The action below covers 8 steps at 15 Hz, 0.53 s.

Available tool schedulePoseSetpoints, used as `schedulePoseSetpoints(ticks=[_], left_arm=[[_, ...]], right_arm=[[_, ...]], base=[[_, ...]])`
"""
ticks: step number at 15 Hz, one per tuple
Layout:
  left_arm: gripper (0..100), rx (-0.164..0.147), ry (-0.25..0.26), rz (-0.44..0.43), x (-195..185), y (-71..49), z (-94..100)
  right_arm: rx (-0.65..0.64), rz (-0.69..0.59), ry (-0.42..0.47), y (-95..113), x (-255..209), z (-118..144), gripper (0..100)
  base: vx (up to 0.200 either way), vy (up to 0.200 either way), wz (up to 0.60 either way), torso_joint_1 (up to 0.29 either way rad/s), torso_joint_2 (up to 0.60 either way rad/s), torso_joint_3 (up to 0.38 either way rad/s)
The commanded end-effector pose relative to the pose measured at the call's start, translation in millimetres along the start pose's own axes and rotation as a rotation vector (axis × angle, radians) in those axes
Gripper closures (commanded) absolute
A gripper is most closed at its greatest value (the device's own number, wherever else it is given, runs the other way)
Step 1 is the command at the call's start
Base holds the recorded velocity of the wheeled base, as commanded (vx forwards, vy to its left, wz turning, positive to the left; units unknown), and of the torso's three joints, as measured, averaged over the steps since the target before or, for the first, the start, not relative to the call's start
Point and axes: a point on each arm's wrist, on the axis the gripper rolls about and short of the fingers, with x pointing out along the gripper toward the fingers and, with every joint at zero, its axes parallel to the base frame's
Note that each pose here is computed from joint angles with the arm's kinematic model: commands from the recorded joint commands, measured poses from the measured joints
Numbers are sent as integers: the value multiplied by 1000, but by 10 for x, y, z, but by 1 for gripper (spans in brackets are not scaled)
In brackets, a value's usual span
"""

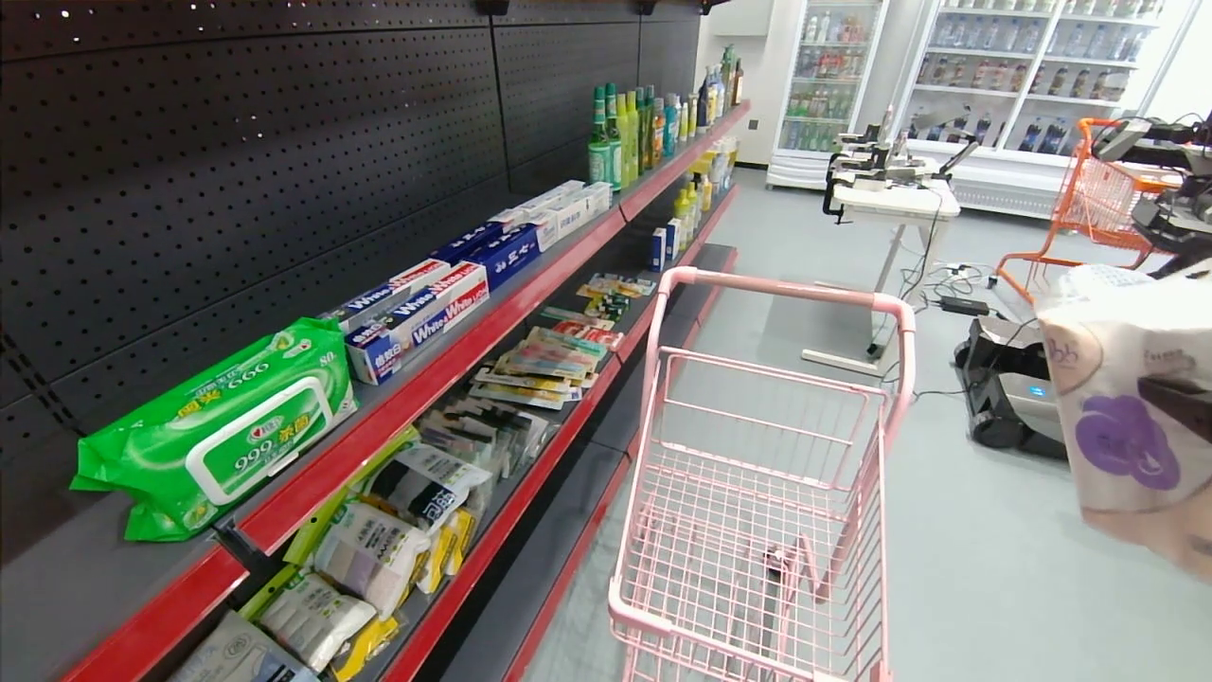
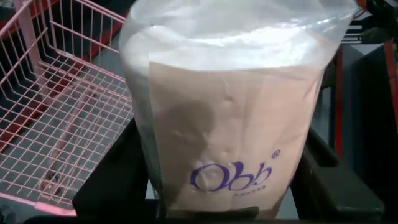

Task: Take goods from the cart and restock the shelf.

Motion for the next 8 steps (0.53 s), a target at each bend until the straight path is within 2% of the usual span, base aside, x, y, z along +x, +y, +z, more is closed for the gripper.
schedulePoseSetpoints(ticks=[1,8], left_arm=[[0,0,1,1,1,0,1],[0,0,1,0,1,0,1]], right_arm=[[24,-57,-54,-43,-321,-182,100],[45,-121,-79,-34,-564,-399,100]], base=[[0,0,0,0,0,0],[0,0,0,0,0,0]])
